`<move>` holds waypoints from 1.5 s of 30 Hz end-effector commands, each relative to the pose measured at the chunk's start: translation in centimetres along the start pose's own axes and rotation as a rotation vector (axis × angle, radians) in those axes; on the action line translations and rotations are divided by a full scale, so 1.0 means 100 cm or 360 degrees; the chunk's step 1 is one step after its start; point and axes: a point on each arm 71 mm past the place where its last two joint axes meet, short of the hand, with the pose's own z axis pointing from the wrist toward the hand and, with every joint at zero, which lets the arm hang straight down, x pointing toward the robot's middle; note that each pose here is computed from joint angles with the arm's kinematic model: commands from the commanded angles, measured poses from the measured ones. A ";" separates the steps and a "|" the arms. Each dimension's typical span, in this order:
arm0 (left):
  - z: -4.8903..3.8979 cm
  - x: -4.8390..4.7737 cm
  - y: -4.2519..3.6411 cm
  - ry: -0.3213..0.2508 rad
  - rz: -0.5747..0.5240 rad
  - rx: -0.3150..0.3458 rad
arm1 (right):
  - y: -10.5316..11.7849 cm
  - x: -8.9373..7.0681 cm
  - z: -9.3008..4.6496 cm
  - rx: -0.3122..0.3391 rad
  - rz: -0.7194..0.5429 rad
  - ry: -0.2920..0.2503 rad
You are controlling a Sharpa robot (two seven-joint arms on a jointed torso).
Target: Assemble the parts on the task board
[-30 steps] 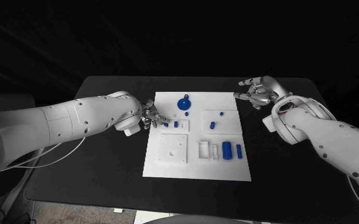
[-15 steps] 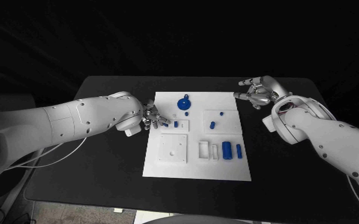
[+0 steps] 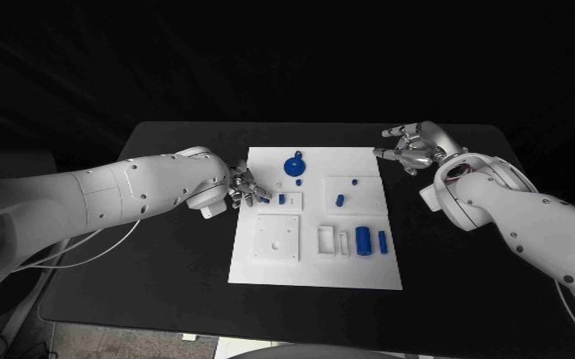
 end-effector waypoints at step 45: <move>0.0016 0.0043 -0.0068 0.0020 -0.0024 0.0070 | 0.000 0.003 0.000 -0.0008 -0.0007 0.0038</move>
